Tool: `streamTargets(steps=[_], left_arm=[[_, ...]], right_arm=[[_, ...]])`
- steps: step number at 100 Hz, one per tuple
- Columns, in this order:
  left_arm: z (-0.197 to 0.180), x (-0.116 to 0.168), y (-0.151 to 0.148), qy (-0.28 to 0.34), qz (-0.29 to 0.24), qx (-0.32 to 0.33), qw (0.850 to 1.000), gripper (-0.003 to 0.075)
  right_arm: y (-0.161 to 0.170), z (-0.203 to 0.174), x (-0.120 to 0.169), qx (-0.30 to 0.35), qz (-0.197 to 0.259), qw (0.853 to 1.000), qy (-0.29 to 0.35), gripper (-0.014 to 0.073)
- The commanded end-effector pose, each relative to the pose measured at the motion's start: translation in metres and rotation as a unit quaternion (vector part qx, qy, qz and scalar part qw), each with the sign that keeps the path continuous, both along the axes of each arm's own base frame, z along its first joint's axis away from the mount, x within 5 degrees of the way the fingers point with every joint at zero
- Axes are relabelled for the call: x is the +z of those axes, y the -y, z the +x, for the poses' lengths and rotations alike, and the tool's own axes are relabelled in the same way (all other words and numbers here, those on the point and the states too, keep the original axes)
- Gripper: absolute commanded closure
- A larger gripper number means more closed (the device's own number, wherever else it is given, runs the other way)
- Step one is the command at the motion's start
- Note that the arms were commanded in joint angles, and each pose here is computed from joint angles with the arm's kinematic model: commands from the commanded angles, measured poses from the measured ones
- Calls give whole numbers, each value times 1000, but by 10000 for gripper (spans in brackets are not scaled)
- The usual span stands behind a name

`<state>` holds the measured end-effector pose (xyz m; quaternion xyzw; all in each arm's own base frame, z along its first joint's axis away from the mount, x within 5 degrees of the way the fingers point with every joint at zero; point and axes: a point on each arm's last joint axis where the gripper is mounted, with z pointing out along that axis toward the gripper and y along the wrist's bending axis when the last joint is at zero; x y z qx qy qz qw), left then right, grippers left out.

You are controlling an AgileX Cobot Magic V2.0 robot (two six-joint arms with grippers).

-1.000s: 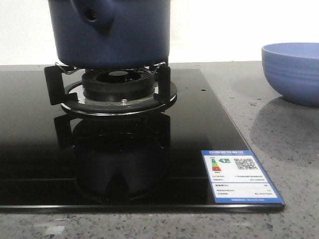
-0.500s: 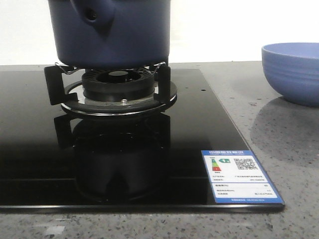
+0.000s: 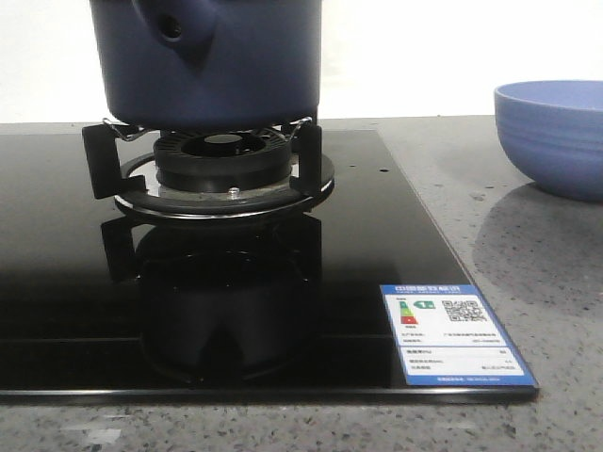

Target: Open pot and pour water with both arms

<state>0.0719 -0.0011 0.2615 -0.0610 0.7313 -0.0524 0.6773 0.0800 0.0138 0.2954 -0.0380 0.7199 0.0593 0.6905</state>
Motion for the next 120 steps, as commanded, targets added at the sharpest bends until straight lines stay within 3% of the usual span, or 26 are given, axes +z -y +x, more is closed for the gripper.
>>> streamTargets(steps=[1,45,120], left_arm=[[-4,4,-5,55,7,31,998,741],[-15,-57,-2,80,-5,7,997,741],[-17,-61,-2,65,-16,8,998,741]], right_arm=[[3,0,11,-18,7,999,25,638],[3,0,11,-18,7,999,25,638],[3,0,11,-18,7,1000,25,638]])
